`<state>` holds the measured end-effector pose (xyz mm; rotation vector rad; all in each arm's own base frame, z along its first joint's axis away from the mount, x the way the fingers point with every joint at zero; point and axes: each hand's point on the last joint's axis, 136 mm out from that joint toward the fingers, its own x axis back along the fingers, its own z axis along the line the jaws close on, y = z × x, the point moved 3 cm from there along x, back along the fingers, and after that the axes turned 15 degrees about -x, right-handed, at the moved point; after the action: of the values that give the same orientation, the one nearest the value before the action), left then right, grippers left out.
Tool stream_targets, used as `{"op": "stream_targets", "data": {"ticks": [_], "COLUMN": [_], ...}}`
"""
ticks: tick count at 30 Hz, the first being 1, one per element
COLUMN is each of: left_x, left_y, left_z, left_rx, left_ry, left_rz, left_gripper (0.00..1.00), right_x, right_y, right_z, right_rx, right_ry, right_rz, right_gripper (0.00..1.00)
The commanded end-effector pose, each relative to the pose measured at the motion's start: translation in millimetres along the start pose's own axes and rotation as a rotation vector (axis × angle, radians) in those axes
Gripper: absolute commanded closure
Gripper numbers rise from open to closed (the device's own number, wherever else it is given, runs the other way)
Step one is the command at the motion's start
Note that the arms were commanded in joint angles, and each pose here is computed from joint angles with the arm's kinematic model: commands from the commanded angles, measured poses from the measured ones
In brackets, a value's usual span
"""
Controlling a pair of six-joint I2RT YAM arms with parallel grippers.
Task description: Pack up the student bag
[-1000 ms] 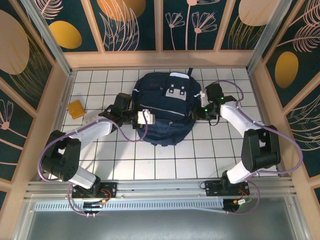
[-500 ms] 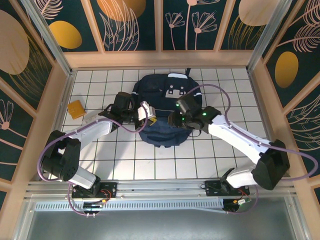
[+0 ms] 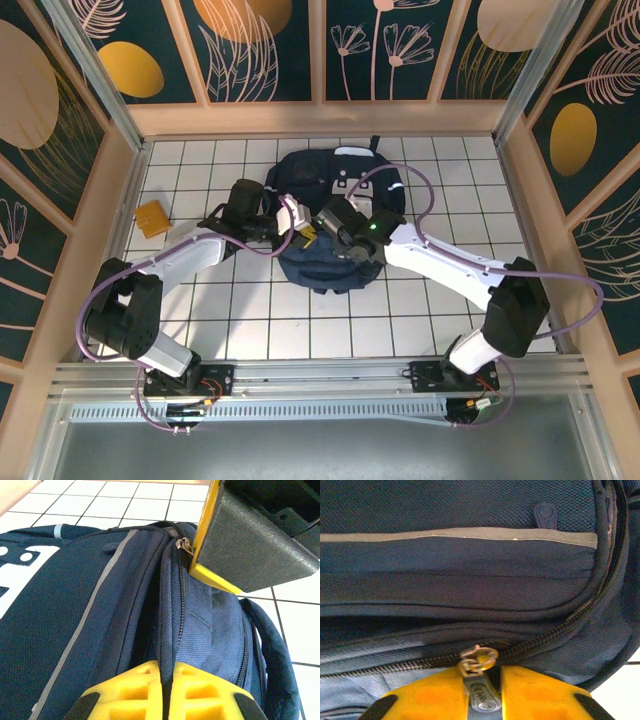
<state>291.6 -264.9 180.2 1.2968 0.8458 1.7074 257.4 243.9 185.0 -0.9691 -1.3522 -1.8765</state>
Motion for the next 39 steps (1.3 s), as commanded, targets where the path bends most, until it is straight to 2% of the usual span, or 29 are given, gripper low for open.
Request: {"op": "stream_targets", "data": {"ticks": [1,6,8,9,15,20,24,32,39], "left_x": [4,3,3,3,3,2,2,3,6], "left_y": [24,15,14,14,11,7,2,-14,-39], "left_z": [-1,-1,0,0,0,0,-2,-11,-13], "left_rx": [-0.040,-0.039,-0.040,-0.042,-0.059,-0.071,-0.098,-0.206,-0.352], "left_ry": [-0.050,-0.040,-0.033,-0.032,-0.025,-0.022,-0.016,-0.019,-0.016], "left_rz": [-0.087,-0.046,-0.040,-0.040,-0.021,-0.006,0.014,0.069,0.196], "left_gripper": [1.00,1.00,1.00,1.00,1.00,1.00,1.00,1.00,1.00], "right_x": [3,4,4,3,2,9,5,-8,-16], "right_y": [17,19,20,19,18,20,16,16,26], "right_z": [-4,-11,-15,-17,-18,-21,-24,-54,-103], "right_rx": [0.034,0.071,0.082,0.086,0.105,0.143,0.219,0.173,0.168], "right_ry": [-0.076,-0.145,-0.188,-0.204,-0.206,-0.229,-0.163,0.061,0.008], "right_rz": [-0.085,-0.096,-0.104,-0.101,-0.096,-0.088,-0.001,0.228,0.333], "right_gripper": [0.80,0.85,0.76,0.76,0.97,1.00,1.00,1.00,1.00]}}
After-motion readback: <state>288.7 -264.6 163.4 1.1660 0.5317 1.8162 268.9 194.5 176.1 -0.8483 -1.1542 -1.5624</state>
